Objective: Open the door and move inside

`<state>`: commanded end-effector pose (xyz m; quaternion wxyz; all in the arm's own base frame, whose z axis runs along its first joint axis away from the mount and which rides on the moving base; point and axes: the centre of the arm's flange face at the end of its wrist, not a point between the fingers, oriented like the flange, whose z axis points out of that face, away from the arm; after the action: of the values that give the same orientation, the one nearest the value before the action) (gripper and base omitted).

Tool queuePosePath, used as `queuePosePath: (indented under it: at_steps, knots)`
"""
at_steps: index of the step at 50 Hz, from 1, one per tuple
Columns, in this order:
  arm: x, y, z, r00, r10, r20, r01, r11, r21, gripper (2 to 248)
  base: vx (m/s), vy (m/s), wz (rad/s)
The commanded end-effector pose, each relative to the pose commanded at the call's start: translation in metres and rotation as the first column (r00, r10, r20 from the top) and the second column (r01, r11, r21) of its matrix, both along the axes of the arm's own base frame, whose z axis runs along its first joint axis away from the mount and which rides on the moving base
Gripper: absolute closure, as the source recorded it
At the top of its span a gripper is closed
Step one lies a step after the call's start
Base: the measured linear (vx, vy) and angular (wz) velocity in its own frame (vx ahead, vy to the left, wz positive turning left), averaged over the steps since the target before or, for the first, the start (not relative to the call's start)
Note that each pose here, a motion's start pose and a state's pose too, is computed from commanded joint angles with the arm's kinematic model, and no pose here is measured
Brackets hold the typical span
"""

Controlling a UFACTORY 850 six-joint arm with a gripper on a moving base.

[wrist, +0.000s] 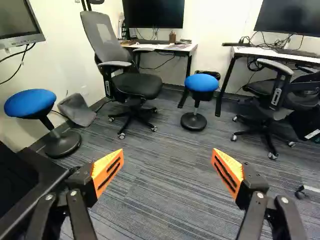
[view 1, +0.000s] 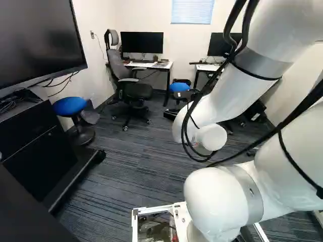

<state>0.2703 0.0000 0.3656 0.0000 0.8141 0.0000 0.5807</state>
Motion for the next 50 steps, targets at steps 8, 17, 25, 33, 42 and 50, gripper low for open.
queuePosePath:
  at_steps: [8,17,25,33,42,50]
  knots:
    - [0.0,0.0,0.0,1.0,0.0,0.0,0.0,1.0,0.0,3,0.183,0.013,0.011]
    - [0.0,0.0,0.0,1.0,0.0,0.0,0.0,1.0,0.0,3,0.184,0.014,0.01]
    - [0.0,0.0,0.0,1.0,0.0,0.0,0.0,1.0,0.0,3,0.179,0.01,0.013]
    - [0.0,0.0,0.0,1.0,0.0,0.0,0.0,1.0,0.0,3,0.182,0.009,0.016]
    - [0.0,0.0,0.0,1.0,0.0,0.0,0.0,1.0,0.0,3,0.182,0.005,0.014]
    - [0.0,0.0,0.0,1.0,0.0,0.0,0.0,1.0,0.0,3,0.19,0.006,0.01]
